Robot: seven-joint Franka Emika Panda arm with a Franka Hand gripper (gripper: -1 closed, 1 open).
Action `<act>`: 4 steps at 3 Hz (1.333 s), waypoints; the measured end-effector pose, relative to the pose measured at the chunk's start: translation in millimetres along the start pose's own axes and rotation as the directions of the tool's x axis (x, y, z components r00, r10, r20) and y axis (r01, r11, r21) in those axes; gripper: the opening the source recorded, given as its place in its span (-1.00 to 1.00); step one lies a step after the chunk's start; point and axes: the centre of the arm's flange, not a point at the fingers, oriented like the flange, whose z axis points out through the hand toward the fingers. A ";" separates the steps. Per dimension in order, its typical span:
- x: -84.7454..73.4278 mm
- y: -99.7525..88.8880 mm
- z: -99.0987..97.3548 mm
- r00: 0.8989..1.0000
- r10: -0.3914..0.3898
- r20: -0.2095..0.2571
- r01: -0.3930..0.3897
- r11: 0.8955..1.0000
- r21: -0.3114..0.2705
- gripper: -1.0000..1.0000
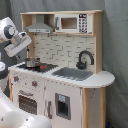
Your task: Play with the kitchen
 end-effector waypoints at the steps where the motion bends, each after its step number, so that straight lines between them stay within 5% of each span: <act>1: -4.7 -31.9 -18.9 0.998 -0.064 -0.030 0.060 0.993 -0.101 1.00; 2: -13.6 -64.5 -39.4 0.989 -0.132 -0.061 0.117 0.972 -0.205 1.00; 3: -23.1 -87.6 -53.5 0.977 -0.203 -0.069 0.174 0.938 -0.300 1.00; 4: -32.2 -103.5 -61.2 0.960 -0.277 -0.048 0.236 0.887 -0.397 1.00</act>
